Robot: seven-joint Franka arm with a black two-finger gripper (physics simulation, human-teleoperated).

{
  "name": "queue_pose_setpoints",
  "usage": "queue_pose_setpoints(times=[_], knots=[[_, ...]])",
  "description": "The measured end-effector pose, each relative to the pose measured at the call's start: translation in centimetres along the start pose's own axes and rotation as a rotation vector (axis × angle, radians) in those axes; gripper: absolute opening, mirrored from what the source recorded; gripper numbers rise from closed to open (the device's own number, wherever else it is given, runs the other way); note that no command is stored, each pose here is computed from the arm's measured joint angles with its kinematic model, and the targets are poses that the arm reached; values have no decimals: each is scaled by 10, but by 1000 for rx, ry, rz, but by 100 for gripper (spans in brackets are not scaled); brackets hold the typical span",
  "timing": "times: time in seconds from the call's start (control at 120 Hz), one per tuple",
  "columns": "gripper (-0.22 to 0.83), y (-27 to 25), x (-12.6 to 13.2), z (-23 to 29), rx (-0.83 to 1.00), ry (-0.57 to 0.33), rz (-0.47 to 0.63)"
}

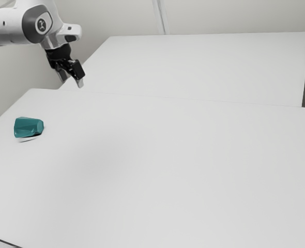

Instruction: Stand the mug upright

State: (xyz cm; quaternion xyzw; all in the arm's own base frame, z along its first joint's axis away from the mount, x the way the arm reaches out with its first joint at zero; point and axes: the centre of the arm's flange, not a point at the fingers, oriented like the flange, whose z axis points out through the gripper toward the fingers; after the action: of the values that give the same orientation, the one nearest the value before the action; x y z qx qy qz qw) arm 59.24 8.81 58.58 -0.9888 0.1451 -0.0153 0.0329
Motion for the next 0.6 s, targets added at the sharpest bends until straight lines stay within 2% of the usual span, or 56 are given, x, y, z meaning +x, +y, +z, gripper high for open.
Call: queue_pose_setpoints(times=[0.183,0.275,0.392,0.6], knots=[[61,-32,-8,-22,38,58,-46],[61,-85,-27,-26,49,77,-129],[61,-158,-48,-6,29,79,-226],[62,-255,-86,36,-20,103,-300]])
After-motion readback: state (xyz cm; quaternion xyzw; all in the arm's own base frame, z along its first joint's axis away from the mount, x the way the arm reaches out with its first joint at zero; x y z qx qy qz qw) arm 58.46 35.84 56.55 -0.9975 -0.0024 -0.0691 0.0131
